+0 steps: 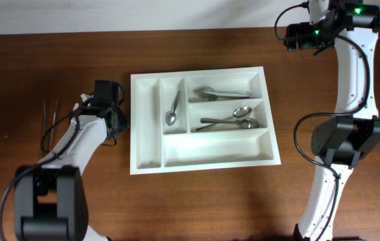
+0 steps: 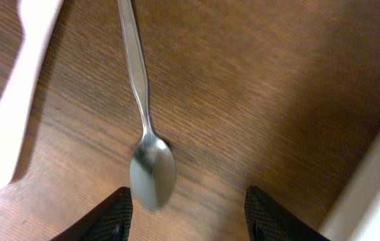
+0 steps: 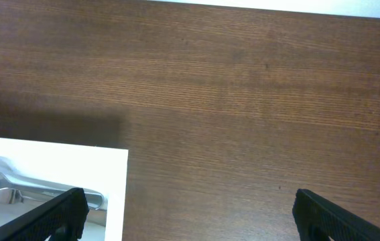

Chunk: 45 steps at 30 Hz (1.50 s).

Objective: Pack container
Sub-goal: 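Return the left gripper to the table and grasp the metal spoon, then place the spoon into the narrow compartment beside the first one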

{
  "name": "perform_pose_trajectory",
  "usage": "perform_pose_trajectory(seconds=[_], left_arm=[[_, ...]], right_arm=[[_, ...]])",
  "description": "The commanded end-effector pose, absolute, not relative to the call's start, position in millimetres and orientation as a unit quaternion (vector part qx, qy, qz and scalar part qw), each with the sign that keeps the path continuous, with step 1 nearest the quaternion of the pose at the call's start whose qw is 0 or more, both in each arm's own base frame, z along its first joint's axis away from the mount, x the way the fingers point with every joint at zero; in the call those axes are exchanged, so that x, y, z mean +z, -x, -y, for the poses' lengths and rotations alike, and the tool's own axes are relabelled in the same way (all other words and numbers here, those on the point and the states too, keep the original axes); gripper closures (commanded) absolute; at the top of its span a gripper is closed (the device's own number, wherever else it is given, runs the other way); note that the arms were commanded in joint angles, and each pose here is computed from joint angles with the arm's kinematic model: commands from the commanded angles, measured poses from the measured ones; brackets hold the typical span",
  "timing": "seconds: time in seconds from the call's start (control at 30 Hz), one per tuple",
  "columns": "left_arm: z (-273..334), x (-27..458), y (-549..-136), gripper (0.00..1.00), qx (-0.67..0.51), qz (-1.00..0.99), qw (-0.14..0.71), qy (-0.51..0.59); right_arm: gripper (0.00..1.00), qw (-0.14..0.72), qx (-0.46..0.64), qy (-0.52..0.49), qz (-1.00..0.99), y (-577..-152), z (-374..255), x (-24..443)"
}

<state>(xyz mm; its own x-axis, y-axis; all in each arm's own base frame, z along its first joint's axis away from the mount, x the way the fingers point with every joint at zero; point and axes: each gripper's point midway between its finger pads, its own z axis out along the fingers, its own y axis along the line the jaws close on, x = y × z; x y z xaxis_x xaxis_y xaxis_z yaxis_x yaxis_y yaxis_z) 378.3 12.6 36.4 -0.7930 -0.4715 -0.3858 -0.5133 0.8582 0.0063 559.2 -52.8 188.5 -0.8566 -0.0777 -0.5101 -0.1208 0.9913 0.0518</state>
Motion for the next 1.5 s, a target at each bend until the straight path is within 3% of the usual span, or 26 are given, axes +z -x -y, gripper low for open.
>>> perform_pose_trajectory(seconds=[0.0, 0.37, 0.43, 0.47, 0.57, 0.77, 0.9, 1.47], left_arm=[[-26.5, 5.8, -371.0, 0.44, 0.067, -0.946, 0.153, 0.279], [-41.5, -12.7, -370.0, 0.45, 0.064, -0.943, 0.136, 0.297], [-39.5, -12.6, -372.5, 0.52, 0.057, -0.943, 0.139, 0.297], [-37.0, -12.7, -374.0, 0.62, 0.049, -0.943, 0.14, 0.297], [-33.0, -13.1, -374.9, 0.78, 0.037, -0.945, 0.138, 0.296], [-32.7, -13.2, -374.8, 0.81, 0.036, -0.945, 0.138, 0.295], [-32.7, -13.3, -373.9, 0.98, 0.037, -0.945, 0.136, 0.295], [-32.8, 0.8, -375.0, 0.98, 0.038, -0.945, 0.134, 0.295]], right_arm=[[0.01, 0.282, 0.034, 0.05, -0.957, -559.0, 52.1, 207.7], [0.01, 0.282, 0.034, 0.05, -0.957, -559.0, 52.1, 207.7], [0.01, 0.282, 0.034, 0.05, -0.957, -559.0, 52.1, 207.7], [0.01, 0.282, 0.034, 0.05, -0.957, -559.0, 52.1, 207.7], [0.01, 0.282, 0.034, 0.05, -0.957, -559.0, 52.1, 207.7], [0.01, 0.282, 0.034, 0.05, -0.957, -559.0, 52.1, 207.7], [0.01, 0.282, 0.034, 0.05, -0.957, -559.0, 52.1, 207.7], [0.01, 0.282, 0.034, 0.05, -0.957, -559.0, 52.1, 207.7]])
